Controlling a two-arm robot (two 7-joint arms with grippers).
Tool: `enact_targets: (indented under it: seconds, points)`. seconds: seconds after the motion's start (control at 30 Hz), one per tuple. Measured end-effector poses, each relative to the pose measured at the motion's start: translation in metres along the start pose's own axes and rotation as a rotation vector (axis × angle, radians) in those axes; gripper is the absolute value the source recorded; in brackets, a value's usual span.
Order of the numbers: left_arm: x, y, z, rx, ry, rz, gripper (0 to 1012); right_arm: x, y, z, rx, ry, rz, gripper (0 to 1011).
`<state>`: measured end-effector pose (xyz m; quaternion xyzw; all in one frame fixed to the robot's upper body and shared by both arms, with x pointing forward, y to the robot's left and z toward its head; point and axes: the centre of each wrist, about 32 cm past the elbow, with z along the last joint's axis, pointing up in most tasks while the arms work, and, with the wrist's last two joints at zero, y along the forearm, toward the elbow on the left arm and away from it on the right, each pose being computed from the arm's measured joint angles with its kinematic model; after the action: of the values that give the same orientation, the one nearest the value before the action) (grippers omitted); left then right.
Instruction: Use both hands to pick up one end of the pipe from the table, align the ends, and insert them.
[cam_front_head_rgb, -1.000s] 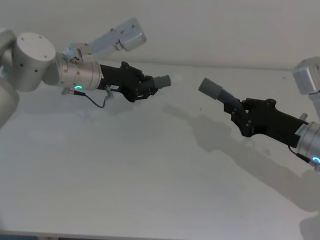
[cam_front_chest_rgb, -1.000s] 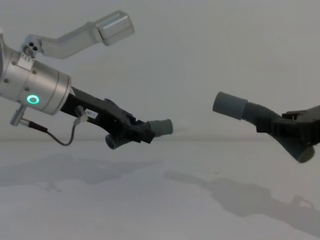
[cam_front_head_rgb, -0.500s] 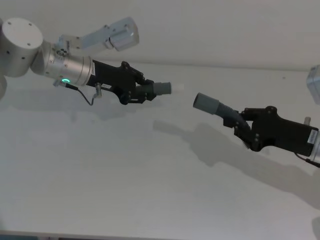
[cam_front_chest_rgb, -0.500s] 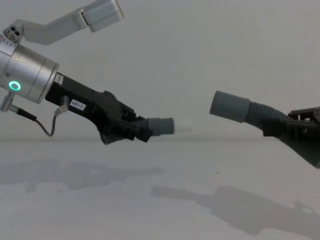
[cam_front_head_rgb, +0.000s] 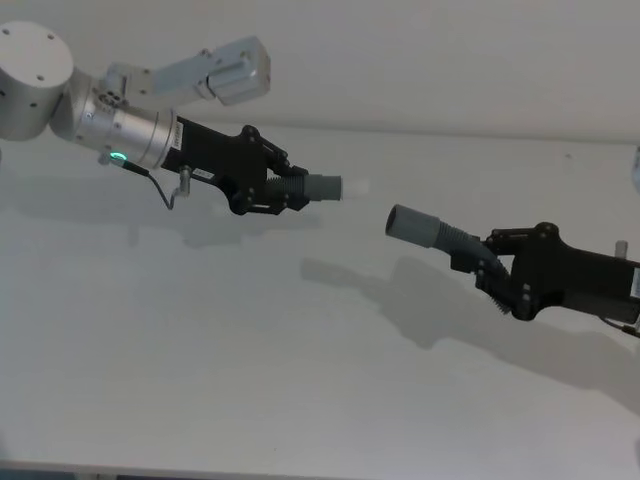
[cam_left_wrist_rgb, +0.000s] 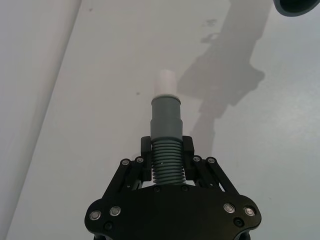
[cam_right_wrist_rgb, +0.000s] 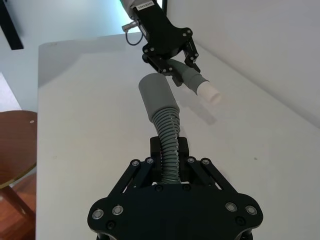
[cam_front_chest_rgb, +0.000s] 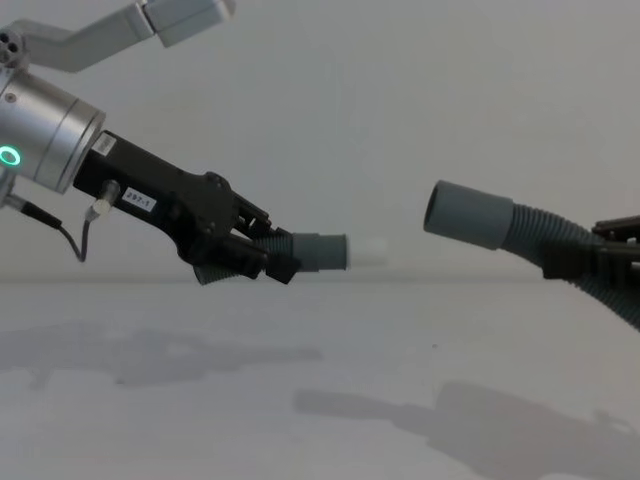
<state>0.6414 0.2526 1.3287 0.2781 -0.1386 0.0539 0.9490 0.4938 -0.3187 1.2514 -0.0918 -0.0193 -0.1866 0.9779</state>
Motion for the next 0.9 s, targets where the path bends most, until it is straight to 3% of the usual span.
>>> enact_targets:
  seconds: [0.2,0.6,0.9]
  points:
    - [0.0004,0.0019,0.002,-0.006,-0.021,-0.021,339,0.0,-0.002,0.0,0.003,-0.003,0.016,178]
    - [-0.0003,0.0032,0.0049,-0.011,-0.031,-0.022,339,0.001,-0.004,0.0,0.005,-0.006,0.034,178]
    - [-0.0003,0.0072,0.0126,-0.028,-0.056,-0.036,339,0.001,-0.004,0.0,0.006,-0.007,0.04,178]
